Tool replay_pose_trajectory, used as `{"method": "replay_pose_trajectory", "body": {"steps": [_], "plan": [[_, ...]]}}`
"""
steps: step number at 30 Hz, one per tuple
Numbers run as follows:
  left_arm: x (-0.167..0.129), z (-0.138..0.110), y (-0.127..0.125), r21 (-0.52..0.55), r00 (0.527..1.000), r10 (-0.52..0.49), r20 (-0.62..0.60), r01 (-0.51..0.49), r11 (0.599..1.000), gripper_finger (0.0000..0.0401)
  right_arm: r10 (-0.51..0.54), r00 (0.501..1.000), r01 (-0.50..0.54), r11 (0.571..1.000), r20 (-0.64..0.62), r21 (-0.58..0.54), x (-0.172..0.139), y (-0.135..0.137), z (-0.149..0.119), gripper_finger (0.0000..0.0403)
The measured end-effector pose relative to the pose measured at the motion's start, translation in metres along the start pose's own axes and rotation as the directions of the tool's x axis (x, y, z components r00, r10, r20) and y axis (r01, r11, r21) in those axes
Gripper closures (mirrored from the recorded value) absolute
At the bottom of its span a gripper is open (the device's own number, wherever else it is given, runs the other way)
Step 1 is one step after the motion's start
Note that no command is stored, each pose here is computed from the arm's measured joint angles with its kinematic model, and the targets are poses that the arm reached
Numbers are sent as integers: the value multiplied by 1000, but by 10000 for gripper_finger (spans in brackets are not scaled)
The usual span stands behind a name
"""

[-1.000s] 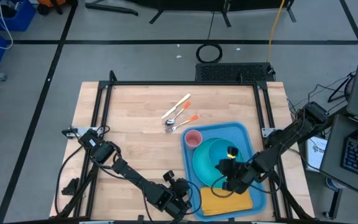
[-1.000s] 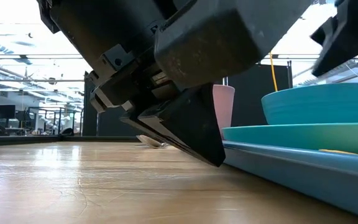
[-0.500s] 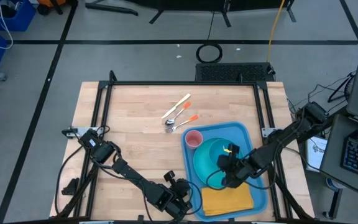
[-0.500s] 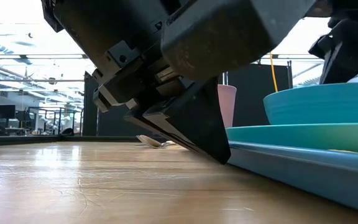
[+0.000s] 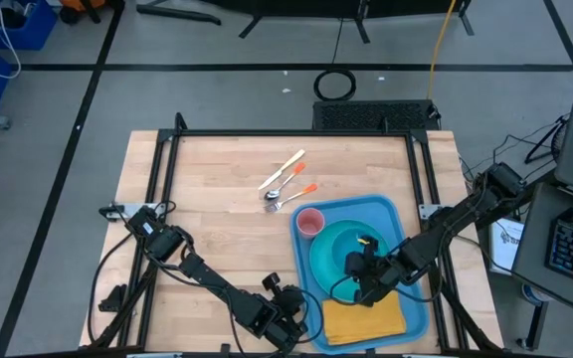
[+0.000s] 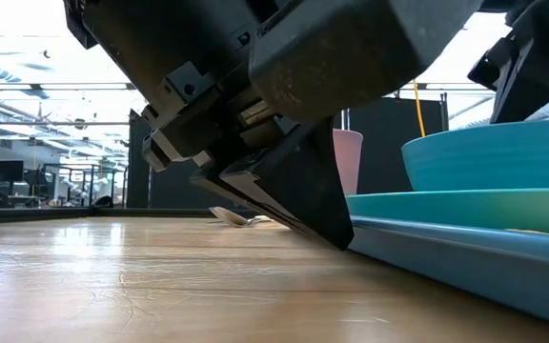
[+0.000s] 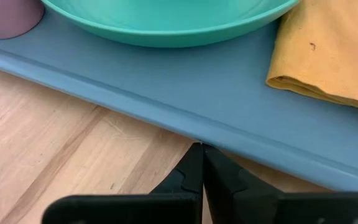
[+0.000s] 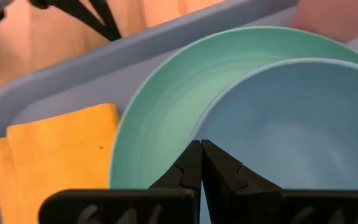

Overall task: Set up tray
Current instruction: Adjust the blue bowl on top of the blue plate

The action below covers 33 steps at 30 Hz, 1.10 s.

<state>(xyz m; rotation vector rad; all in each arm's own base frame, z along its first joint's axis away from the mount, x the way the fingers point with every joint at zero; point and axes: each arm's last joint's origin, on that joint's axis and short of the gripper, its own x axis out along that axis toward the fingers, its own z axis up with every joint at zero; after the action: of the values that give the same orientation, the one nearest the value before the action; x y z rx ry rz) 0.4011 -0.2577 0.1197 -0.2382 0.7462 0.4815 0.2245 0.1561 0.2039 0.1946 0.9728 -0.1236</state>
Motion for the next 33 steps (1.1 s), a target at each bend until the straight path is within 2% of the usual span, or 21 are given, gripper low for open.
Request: {"method": "replay_pose_trajectory", "body": {"steps": [7, 10, 13, 18, 27, 33], "plan": [[0, 0, 0, -3, 1000, 1, 0, -1, 1000, 382, 33, 999, -33, 999, 3, -15, 0, 2, 1, 403], [0, 0, 0, -3, 1000, 1, 1, -1, 1000, 389, 46, 999, -46, 999, 11, -25, 0, 3, 2, 403], [0, 0, 0, -3, 1000, 1, 1, -1, 1000, 397, 20, 1000, -20, 1000, -2, -1, 0, 1, 1, 403], [0, 0, 0, -2, 1000, 1, 1, -1, 1000, 381, -14, 999, 15, 999, -37, 28, 1, -2, -2, 403], [0, 0, 0, -2, 1000, 2, 4, -2, 1000, 397, 60, 998, -60, 998, -13, 9, 1, 3, 2, 403], [0, 0, 0, -7, 1000, 4, 6, -4, 1000, 379, 88, 996, -88, 996, -8, 11, 1, 5, 3, 403]]}}
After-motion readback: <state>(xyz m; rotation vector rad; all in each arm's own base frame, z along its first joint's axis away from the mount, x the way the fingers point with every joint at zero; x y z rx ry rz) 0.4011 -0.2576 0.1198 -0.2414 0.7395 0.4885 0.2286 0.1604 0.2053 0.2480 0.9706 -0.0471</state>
